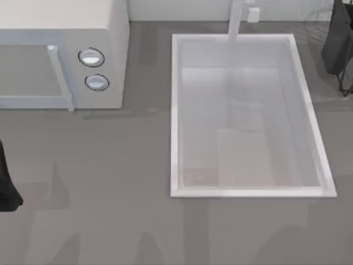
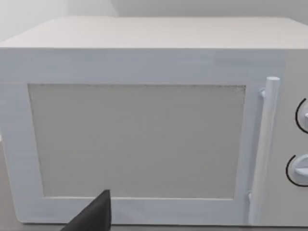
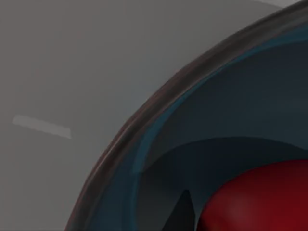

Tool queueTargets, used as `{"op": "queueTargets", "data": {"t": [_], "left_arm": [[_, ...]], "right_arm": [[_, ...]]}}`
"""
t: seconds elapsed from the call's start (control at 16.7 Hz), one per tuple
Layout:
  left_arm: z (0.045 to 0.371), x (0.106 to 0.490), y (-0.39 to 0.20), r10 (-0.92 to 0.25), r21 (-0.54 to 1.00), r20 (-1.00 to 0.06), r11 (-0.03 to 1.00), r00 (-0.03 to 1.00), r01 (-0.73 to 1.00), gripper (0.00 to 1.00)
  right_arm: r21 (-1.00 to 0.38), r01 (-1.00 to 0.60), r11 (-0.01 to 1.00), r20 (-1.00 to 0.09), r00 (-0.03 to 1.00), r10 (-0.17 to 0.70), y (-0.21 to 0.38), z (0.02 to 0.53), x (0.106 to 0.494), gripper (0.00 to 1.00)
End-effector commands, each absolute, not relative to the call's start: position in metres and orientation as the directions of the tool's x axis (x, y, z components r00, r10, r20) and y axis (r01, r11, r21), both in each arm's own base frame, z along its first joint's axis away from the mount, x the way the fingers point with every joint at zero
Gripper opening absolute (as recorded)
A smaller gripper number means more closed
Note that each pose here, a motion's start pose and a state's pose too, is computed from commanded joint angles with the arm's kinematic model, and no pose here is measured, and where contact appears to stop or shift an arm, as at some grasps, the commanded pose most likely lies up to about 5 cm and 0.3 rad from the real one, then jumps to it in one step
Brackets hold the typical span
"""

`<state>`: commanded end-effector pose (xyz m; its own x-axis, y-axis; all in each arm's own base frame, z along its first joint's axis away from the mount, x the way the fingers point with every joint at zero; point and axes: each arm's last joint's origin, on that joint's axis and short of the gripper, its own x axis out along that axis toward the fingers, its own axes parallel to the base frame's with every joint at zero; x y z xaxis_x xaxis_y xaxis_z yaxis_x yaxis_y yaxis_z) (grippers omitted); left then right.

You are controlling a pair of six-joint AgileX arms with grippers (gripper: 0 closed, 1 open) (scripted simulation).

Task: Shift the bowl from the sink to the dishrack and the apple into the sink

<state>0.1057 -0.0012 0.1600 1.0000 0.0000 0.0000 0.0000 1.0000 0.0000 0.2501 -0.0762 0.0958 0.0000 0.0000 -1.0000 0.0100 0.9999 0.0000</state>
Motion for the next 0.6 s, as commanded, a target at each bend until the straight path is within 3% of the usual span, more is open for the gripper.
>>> {"op": "queueTargets", "data": {"t": [0.42, 0.6], "left_arm": [[0.1600, 0.1057, -0.0012, 0.000, 0.000, 0.000, 1.000, 1.000, 0.000, 1.00], [0.1600, 0.1057, -0.0012, 0.000, 0.000, 0.000, 1.000, 1.000, 0.000, 1.00]], "right_arm": [[0.000, 0.010, 1.000, -1.000, 0.000, 0.000, -0.0762, 0.0958, 0.2501, 0.02], [0.000, 0.010, 1.000, -1.000, 0.000, 0.000, -0.0762, 0.0958, 0.2501, 0.00]]}}
